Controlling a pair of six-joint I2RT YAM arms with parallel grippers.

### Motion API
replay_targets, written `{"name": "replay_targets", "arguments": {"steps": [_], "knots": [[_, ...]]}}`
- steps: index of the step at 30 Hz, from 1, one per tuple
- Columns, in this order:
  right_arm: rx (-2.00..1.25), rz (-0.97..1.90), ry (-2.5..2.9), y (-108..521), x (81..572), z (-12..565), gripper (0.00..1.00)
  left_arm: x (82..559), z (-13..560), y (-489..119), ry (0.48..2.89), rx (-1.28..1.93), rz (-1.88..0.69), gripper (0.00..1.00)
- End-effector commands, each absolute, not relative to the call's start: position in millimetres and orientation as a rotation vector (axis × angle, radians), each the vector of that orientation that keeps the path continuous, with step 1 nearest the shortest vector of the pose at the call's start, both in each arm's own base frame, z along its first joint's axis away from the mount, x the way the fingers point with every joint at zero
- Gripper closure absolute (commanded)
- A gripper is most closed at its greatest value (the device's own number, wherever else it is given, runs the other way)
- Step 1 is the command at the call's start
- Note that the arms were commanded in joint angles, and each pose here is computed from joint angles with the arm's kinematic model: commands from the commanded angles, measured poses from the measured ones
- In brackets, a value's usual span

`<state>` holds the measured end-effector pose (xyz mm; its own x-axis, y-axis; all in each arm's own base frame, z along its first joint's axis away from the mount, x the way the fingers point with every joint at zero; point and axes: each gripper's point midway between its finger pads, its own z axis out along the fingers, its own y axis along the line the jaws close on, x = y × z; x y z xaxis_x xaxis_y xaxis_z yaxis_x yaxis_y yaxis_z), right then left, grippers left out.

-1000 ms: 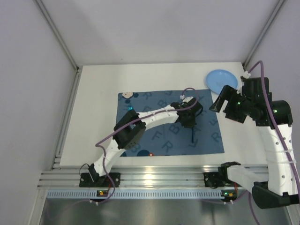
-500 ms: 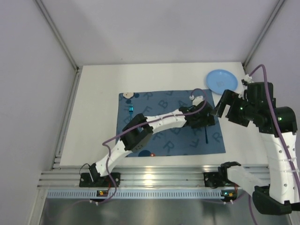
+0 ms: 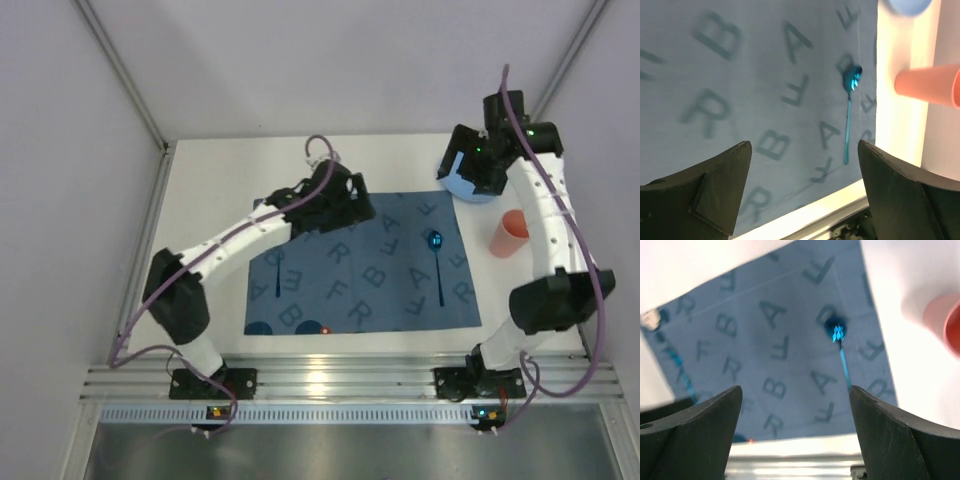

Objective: Set the dinner table for one person

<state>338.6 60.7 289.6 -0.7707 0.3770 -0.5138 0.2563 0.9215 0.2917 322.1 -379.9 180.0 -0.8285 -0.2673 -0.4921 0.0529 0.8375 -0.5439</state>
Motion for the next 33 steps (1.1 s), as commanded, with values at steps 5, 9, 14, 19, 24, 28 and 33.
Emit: {"name": "replay_targets", "arguments": {"steps": [5, 9, 14, 19, 24, 28, 33], "knots": [[0.452, -0.030, 2.427, 24, 481, 224, 0.11, 320, 217, -267, 2.353, -0.046, -0.665, 0.09], [0.478, -0.001, 2.405, 28, 531, 206, 0.11, 320, 222, -240, 2.341, -0.029, -0.641, 0.09], [0.491, 0.021, 2.361, 32, 571, 186, 0.09, 330, 223, -213, 2.325, -0.086, -0.599, 0.09], [0.493, -0.018, 2.427, 29, 582, 132, 0.08, 353, 212, -186, 2.341, -0.174, -0.546, 0.09], [0.502, -0.044, 2.499, 28, 584, 87, 0.09, 374, 197, -163, 2.388, -0.276, -0.504, 0.11], [0.529, -0.058, 2.519, 20, 589, 60, 0.14, 387, 187, -163, 2.420, -0.296, -0.513, 0.12], [0.607, -0.048, 2.501, -4, 595, 50, 0.27, 404, 179, -165, 2.453, -0.297, -0.495, 0.13]]}}
